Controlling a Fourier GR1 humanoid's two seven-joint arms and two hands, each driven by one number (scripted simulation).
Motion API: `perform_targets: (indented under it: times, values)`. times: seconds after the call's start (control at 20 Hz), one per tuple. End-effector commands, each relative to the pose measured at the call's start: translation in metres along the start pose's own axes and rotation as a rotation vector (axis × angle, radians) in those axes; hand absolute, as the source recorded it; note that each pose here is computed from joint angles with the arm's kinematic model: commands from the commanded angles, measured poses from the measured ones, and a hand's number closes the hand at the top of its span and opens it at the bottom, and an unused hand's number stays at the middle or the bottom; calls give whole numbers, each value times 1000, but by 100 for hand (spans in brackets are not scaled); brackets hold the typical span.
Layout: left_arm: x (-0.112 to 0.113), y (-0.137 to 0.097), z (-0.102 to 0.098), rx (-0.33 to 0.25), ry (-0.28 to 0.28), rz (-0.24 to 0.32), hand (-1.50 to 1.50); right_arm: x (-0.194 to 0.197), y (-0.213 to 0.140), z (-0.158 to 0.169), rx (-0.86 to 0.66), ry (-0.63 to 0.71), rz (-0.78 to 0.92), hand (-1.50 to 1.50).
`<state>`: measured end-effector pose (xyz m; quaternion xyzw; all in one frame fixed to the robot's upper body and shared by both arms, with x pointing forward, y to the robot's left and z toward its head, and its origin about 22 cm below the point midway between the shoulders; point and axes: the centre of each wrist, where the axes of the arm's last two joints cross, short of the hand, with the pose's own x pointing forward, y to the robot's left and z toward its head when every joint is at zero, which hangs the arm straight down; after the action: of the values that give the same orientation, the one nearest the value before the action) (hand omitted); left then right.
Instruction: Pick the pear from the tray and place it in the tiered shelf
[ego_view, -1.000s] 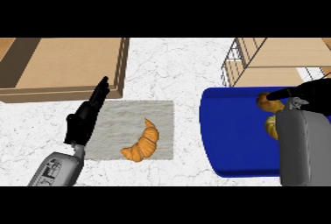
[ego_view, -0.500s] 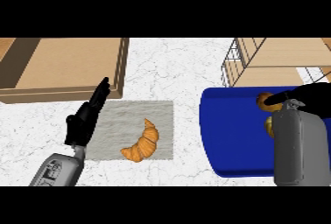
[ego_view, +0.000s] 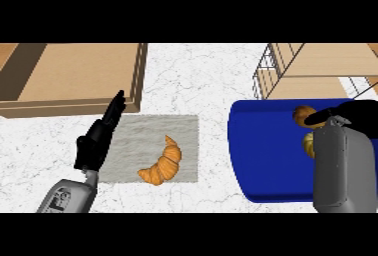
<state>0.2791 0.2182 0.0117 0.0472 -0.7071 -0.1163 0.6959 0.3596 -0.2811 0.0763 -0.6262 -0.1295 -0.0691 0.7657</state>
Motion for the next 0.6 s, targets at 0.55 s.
perform_targets:
  times: [0.55]
  values:
    - [5,2,-17,17,-5,-8,0,-3,11,-7,20,207,31,-150]
